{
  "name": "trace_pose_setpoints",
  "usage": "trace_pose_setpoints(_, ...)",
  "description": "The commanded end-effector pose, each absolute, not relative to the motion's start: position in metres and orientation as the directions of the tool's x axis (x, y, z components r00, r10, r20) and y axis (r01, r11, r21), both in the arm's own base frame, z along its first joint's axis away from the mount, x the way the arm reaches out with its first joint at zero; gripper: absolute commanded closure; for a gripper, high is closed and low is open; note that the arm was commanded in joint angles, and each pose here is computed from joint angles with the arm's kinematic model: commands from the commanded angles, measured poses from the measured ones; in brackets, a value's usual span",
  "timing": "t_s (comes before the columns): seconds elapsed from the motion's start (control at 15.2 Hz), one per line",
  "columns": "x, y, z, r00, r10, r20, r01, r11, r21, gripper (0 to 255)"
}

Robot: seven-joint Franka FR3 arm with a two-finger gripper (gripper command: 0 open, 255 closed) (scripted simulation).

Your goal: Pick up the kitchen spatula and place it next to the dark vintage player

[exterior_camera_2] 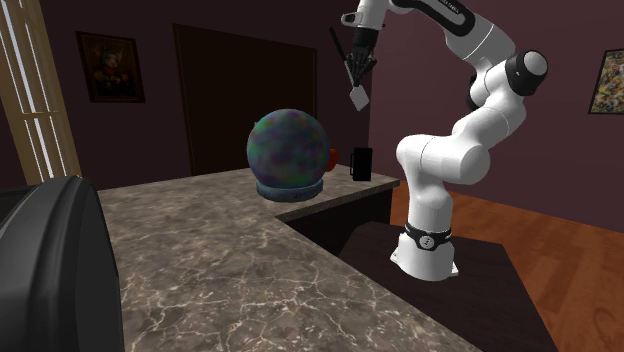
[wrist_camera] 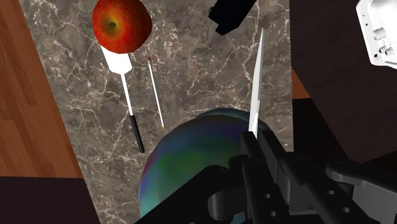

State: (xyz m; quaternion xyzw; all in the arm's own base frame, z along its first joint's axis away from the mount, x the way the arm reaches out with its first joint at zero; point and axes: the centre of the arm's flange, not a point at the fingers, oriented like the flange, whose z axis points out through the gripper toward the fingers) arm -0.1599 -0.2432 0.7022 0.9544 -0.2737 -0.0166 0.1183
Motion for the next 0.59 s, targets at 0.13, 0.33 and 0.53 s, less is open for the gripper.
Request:
trace_pose_setpoints(0.13, -0.160, -0.244, 0.719, 0.850, -0.526, 0.033, -0.518, -0.822, 0.235, 255)
trace_pose_setpoints(0.33, -0.173, -0.281, 0.720, 0.850, -0.526, 0.033, -0.518, -0.822, 0.235, 255)
trace_pose_setpoints(0.53, -0.186, -0.318, 0.721, 0.850, -0.526, 0.033, -0.518, -0.822, 0.235, 255)
